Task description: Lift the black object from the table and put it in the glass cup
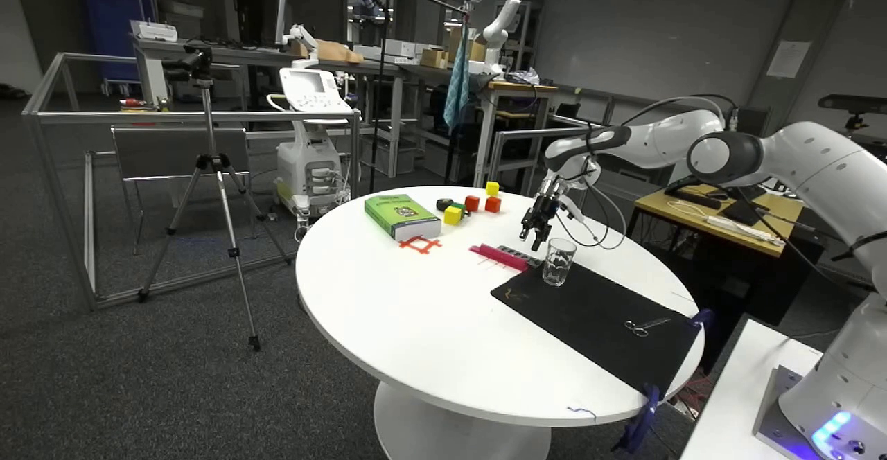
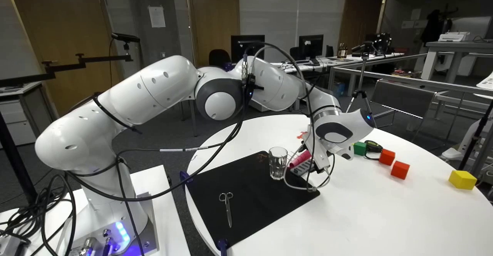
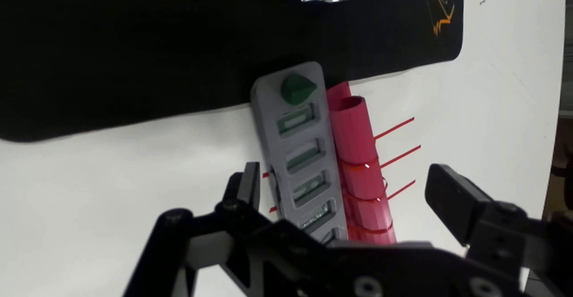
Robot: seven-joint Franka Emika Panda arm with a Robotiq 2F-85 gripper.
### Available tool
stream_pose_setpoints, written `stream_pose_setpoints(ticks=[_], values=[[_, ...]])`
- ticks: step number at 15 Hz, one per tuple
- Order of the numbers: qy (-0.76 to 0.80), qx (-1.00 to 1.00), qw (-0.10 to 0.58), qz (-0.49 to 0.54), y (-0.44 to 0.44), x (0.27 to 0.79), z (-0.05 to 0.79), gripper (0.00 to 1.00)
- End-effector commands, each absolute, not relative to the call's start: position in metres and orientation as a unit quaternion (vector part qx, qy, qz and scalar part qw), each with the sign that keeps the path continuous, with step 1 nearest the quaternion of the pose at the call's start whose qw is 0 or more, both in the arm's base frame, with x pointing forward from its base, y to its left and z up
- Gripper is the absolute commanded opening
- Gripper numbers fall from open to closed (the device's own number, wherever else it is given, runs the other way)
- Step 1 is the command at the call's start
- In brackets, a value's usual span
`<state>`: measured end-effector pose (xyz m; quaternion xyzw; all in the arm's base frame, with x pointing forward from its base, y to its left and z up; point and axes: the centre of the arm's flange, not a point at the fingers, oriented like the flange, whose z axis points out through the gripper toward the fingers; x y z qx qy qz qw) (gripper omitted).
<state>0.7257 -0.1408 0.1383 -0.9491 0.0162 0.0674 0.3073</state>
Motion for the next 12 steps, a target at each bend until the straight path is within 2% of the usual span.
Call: stream_pose_setpoints(ticks=[1, 12], values=[[-0.004, -0.947, 0.314, 0.062, -0.141, 0.726, 0.137, 1.00], [-0.023, -0.948, 0.312, 0.050, -0.138, 0.725, 0.123, 1.00]])
